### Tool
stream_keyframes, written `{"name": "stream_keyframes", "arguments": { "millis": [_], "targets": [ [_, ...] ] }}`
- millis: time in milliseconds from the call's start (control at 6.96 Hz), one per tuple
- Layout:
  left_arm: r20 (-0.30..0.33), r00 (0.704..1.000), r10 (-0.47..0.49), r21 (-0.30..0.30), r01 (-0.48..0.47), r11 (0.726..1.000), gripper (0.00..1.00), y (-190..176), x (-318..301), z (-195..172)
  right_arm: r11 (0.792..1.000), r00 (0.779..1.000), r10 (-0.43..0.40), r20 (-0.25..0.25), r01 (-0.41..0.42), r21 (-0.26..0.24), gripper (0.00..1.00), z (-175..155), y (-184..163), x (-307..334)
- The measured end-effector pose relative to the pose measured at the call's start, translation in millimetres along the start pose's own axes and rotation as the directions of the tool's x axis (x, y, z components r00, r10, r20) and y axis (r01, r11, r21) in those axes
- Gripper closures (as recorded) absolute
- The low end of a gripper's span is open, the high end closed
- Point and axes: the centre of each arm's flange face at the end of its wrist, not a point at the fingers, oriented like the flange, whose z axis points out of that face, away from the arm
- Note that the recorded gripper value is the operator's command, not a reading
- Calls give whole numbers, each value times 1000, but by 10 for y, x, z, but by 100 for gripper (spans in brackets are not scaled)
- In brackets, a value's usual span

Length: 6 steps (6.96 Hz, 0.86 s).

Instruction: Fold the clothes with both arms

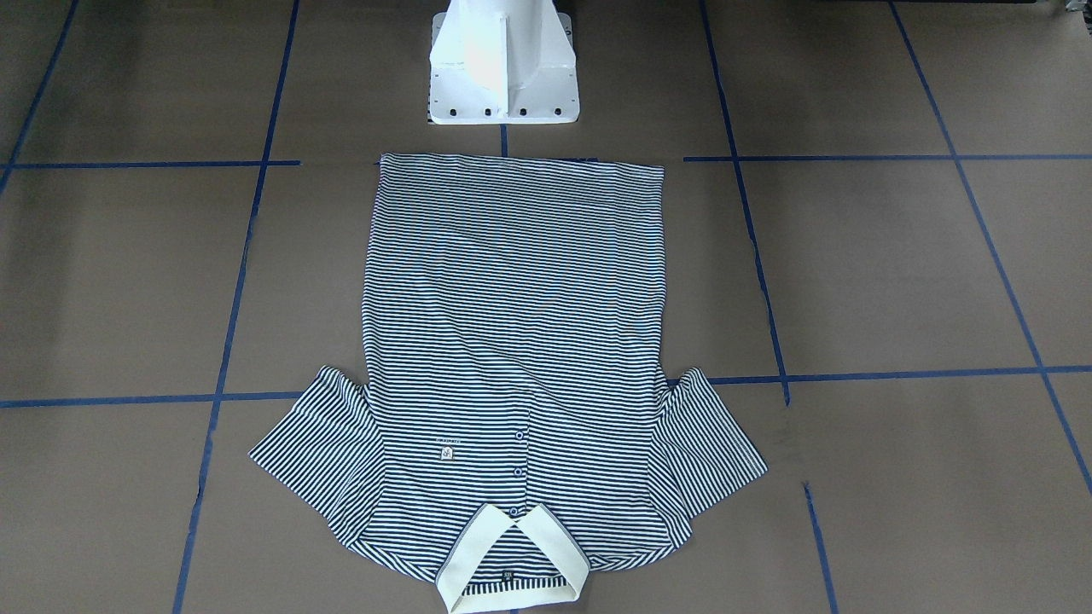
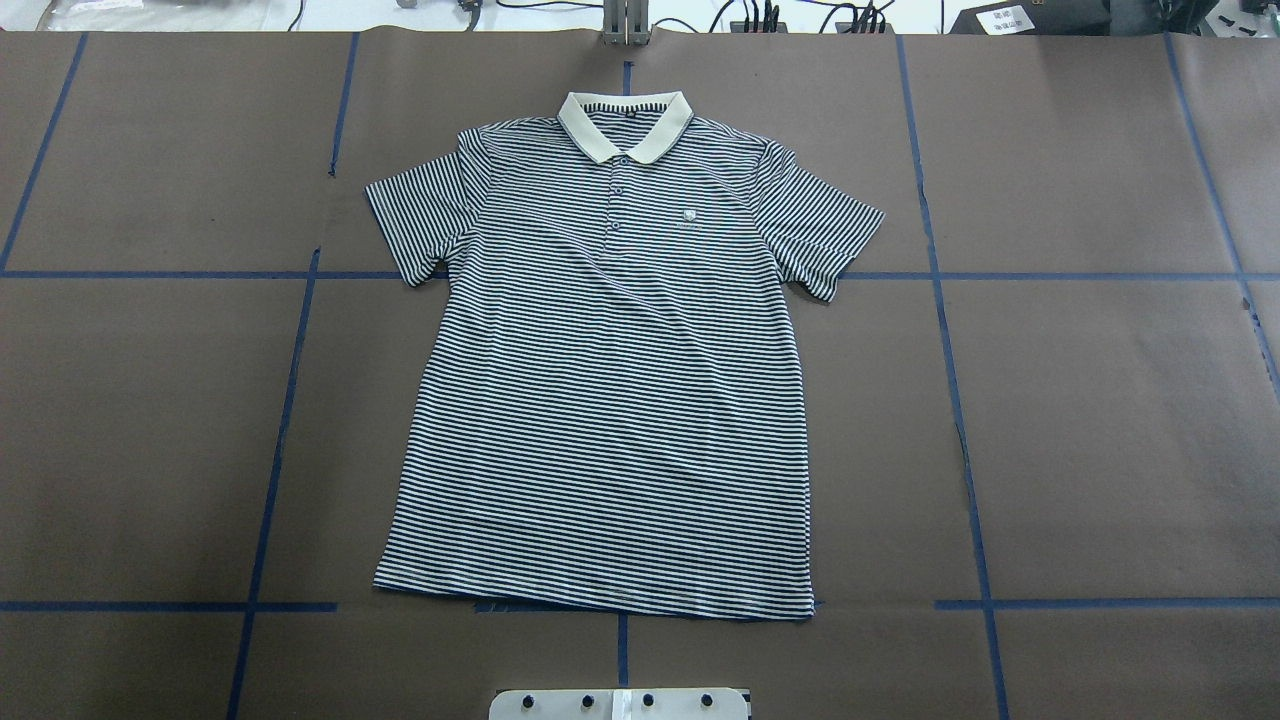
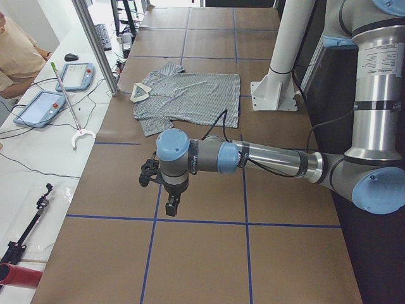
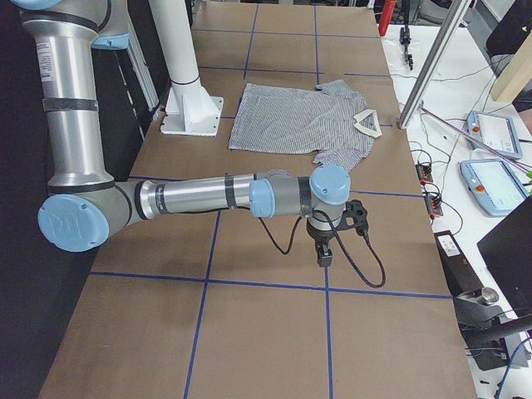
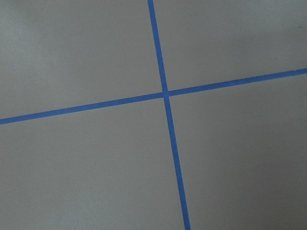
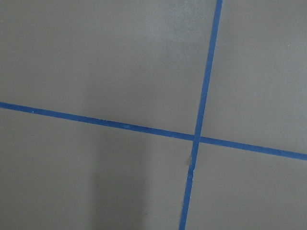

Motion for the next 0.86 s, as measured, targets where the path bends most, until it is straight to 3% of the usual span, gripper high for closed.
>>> {"name": "stream_keyframes", "arguments": {
  "millis": [431, 862],
  "targets": [
    [3, 999, 41, 24, -41, 999, 0, -16, 61, -44, 1000, 1000, 8, 8, -7, -17, 0, 80, 85, 31],
    [-10, 998, 66, 43, -66, 997, 0, 12, 160, -110, 999, 993, -18, 120, 23, -33, 0, 285, 41, -277]
  ]
}}
